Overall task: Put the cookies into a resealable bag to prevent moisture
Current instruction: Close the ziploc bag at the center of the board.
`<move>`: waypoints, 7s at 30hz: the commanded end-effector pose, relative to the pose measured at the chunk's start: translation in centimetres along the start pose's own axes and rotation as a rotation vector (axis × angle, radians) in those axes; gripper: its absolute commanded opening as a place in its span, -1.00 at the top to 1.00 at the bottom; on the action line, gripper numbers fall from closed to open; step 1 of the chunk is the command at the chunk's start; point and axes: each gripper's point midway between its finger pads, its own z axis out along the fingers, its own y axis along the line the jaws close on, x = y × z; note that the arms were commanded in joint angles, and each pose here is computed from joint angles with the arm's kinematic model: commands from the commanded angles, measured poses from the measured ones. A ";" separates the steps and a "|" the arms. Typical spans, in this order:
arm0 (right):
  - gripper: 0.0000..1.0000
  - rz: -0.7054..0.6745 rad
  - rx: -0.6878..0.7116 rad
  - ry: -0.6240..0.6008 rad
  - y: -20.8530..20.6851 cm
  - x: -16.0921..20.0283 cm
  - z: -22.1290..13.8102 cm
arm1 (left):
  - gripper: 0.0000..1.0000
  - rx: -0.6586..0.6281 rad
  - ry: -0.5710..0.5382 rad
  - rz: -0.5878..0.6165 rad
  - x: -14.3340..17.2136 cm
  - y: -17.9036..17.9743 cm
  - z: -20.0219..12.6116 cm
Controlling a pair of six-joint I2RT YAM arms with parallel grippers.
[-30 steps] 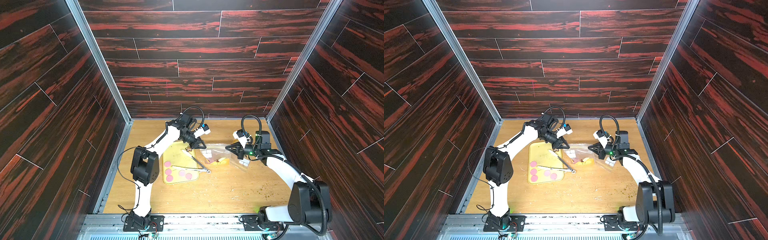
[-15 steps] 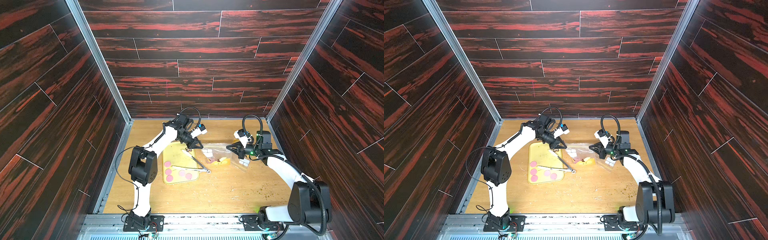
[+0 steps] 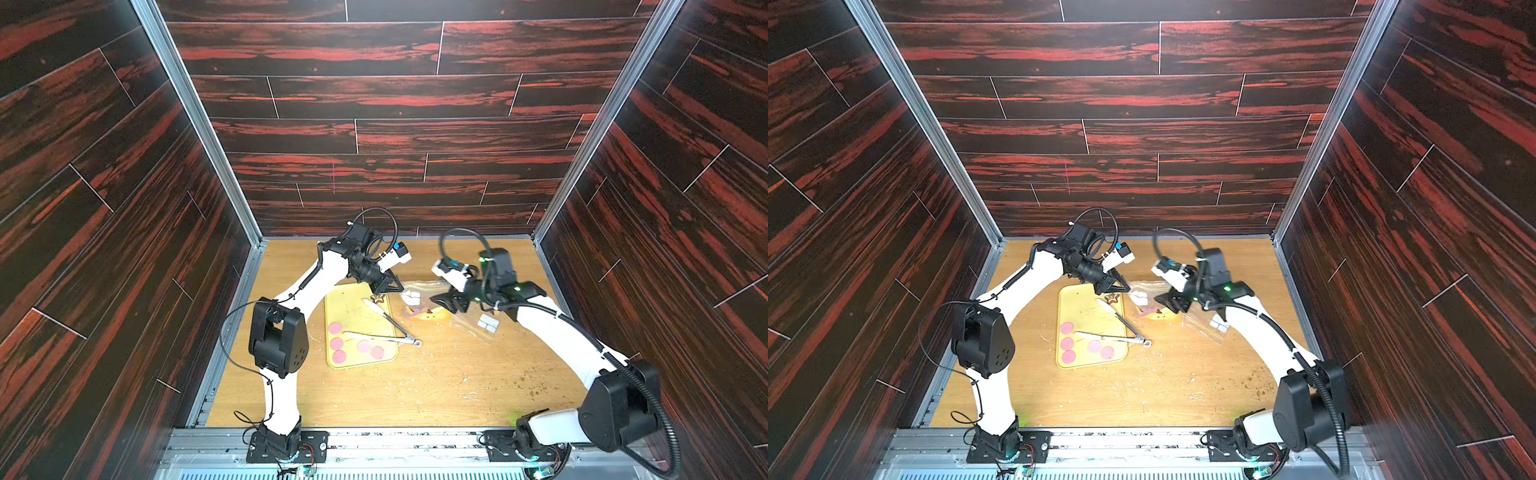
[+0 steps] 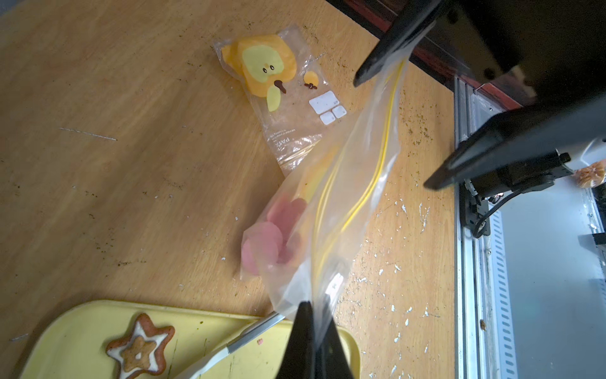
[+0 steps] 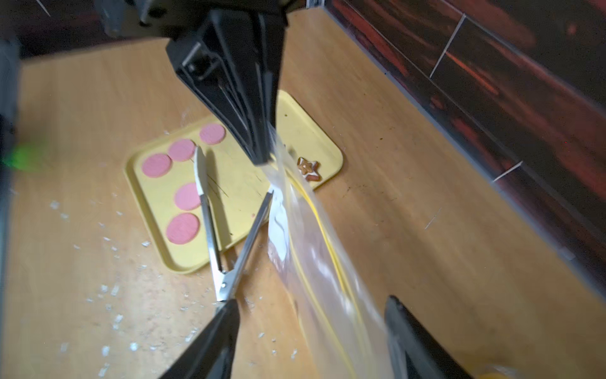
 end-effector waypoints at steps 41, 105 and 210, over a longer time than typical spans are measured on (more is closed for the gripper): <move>0.78 -0.109 -0.295 0.110 3.5 -1.3 6.6 | 1.00 0.047 -0.042 0.054 -1.5 -2.4 -2.1; 0.57 0.017 0.086 0.240 -4.9 4.0 0.4 | 1.00 -0.025 -0.014 0.065 -1.4 -1.5 -2.6; 0.99 -0.127 -0.131 -0.067 0.0 1.0 2.1 | 0.86 -0.278 -0.049 0.698 -3.0 0.5 -2.2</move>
